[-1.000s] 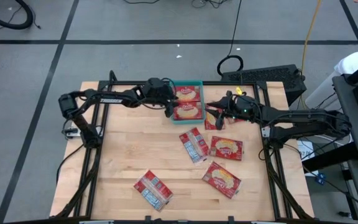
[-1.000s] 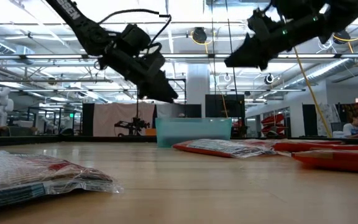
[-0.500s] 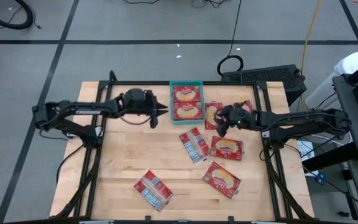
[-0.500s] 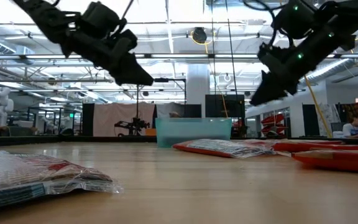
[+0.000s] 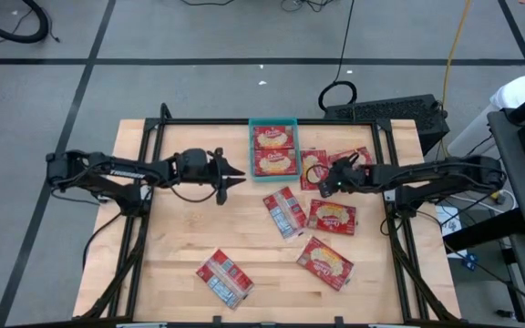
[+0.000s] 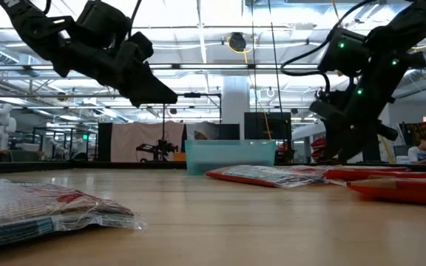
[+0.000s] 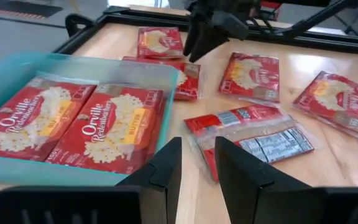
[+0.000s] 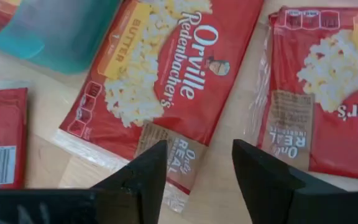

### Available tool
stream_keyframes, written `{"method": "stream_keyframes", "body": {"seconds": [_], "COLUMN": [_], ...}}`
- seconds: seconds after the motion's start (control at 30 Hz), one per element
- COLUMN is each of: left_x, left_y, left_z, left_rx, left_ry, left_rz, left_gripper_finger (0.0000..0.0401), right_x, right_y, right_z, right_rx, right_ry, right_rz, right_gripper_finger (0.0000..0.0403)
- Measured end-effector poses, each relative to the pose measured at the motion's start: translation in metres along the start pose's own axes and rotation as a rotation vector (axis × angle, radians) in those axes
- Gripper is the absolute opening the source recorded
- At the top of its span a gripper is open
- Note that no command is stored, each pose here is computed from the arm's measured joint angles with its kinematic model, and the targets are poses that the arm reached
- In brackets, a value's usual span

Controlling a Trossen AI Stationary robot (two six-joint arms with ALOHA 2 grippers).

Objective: Sort popcorn bags into baskets
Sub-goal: Put the red popcorn bag into the blue bin

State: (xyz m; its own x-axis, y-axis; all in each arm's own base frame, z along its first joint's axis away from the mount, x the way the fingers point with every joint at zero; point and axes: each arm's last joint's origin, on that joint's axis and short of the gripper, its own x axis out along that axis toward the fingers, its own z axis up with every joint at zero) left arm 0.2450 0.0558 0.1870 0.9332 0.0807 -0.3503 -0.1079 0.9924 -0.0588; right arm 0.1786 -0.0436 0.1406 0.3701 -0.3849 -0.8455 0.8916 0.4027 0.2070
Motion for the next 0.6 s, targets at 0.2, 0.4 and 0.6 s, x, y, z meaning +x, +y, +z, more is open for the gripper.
{"method": "stream_keyframes", "body": {"seconds": [0.2,0.4,0.6], "left_x": [0.002,0.002,0.002], "left_y": [-0.015,-0.02,-0.02], "left_z": [0.0,0.001,0.001], "left_rx": [0.055,0.094,0.092], "left_ry": [-0.004,-0.02,-0.02], "left_rz": [0.029,0.016,0.016], "left_gripper_finger": [0.0099,0.0099,0.0099], "right_x": [0.007,0.017,0.027], "right_y": [0.001,0.003,0.009], "right_z": [-0.001,-0.004,-0.006], "right_rx": [0.059,0.062,0.042], "right_ry": [0.013,0.053,0.05], "right_rz": [-0.019,-0.026,-0.008], "right_gripper_finger": [0.0218,0.0235,0.0222]}}
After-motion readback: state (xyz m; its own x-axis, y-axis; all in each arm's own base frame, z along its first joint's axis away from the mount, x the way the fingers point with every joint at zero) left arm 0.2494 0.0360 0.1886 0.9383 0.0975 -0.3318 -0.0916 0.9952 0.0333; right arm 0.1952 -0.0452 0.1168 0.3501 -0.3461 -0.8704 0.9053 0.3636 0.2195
